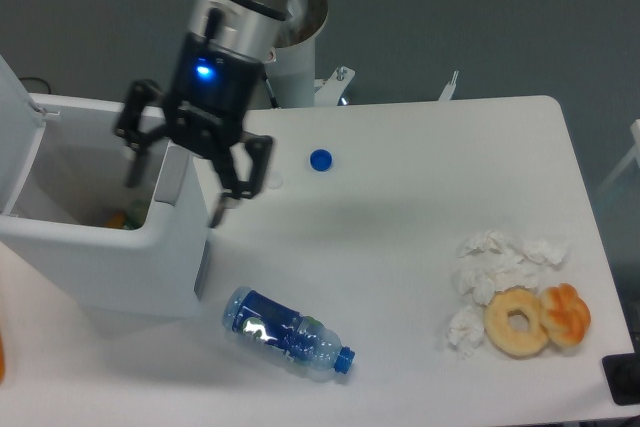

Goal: Place the plastic bottle in the trash can

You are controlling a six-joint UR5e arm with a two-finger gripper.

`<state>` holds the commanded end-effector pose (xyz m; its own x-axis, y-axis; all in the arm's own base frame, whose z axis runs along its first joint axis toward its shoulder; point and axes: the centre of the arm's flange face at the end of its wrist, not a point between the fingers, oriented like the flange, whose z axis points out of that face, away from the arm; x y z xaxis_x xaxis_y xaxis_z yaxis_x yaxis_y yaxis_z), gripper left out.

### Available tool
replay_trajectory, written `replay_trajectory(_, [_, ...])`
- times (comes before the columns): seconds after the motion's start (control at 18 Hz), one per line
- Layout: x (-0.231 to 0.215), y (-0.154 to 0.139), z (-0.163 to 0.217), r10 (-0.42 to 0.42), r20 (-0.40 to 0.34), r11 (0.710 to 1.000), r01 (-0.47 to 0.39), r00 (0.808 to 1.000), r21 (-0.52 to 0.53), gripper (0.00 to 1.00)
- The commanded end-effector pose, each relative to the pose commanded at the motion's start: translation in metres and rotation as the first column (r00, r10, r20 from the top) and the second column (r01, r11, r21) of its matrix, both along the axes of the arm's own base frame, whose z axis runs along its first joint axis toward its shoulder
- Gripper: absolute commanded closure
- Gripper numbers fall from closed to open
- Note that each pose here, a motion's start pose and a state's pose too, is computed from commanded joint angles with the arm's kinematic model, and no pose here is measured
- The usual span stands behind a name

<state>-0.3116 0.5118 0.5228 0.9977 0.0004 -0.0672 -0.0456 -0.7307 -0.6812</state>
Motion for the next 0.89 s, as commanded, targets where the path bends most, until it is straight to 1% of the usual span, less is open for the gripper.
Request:
replay_trajectory(0.17, [-0.015, -0.001, -0.02, 0.003, -0.085, 0.996, -0.011, 0.996, -0.092, 0.0])
replay_trajectory(0.28, [-0.022, 0.0, -0.031, -0.041, -0.147, 0.989, 0.02, 0.988, -0.145, 0.0])
replay_trajectory(0.39, [-0.027, -0.003, -0.041, -0.085, -0.199, 0.979, 0.045, 0.976, -0.2, 0.0])
replay_trajectory(0.56, [-0.035, -0.009, -0.047, -0.121, -0.286, 0.954, 0.032, 0.951, -0.297, 0.0])
replay_trajectory(0.61, [-0.036, -0.011, -0.049, -0.127, -0.299, 0.949, 0.028, 0.946, -0.314, 0.0])
replay_trajectory(0.67, [-0.037, -0.012, -0.05, -0.127, -0.3, 0.947, 0.026, 0.945, -0.319, 0.0])
replay_trajectory(0.89, [-0.042, -0.02, -0.055, -0.117, -0.295, 0.945, 0.014, 0.948, -0.328, 0.0])
